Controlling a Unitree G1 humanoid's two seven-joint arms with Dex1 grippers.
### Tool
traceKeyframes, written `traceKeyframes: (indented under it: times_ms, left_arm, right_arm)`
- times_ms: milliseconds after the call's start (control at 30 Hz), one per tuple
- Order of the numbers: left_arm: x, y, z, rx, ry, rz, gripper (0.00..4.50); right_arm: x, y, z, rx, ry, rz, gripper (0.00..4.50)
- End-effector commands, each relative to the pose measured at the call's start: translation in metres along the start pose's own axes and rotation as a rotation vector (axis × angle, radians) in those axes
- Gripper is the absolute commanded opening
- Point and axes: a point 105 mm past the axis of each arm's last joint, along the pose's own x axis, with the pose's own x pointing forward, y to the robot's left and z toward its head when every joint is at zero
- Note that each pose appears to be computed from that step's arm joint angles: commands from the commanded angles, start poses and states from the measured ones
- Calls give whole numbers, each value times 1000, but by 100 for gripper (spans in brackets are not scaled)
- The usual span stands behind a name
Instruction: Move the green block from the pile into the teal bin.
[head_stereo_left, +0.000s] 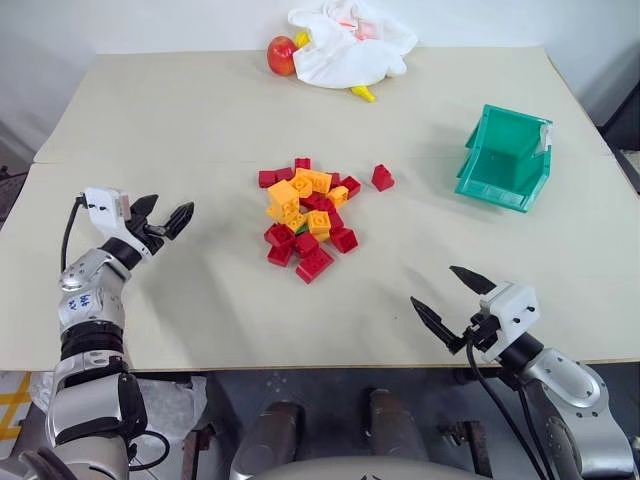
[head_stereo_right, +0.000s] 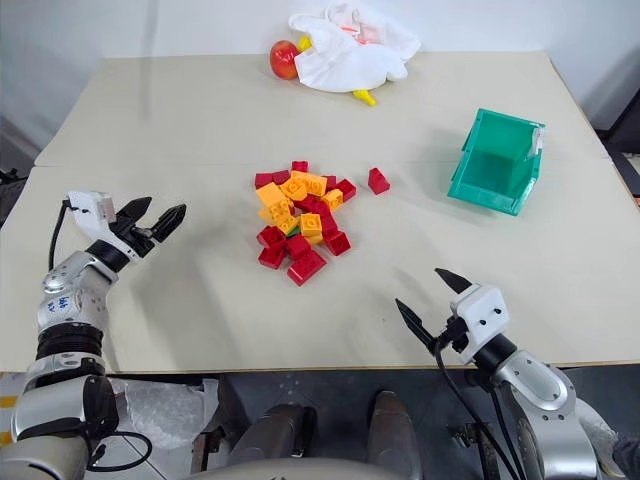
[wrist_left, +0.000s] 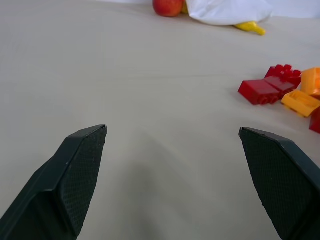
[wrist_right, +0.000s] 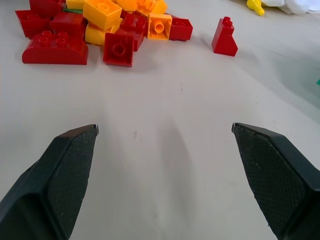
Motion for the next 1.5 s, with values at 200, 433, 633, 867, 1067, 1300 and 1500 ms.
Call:
traceKeyframes:
  times_ms: [200, 433, 633, 867, 1067, 1300, 1500]
  left_arm:
    - [4, -8, 28, 62, -102, -46, 450]
    - [5, -18, 33, 136, -76, -121, 450]
    - [3, -21, 35, 203, -55, -193, 450]
    - [-4, -43, 40, 278, -108, -377, 450]
    - [-13, -55, 46, 290, -175, -517, 450]
    - [-37, -68, 40, 280, -185, -767, 450]
    - [-57, -74, 28, 263, -96, -925, 450]
  right_arm:
    - [1, 0, 17, -33, -46, 5, 449]
    - [9, -1, 33, -70, -70, 41, 449]
    - [25, 9, 52, -114, -78, 136, 449]
    - [34, 26, 55, -209, 29, 293, 449]
    - [41, 30, 59, -199, 93, 333, 257]
    - [83, 57, 82, -167, 88, 431, 23]
    - [138, 74, 102, -157, 80, 412, 1]
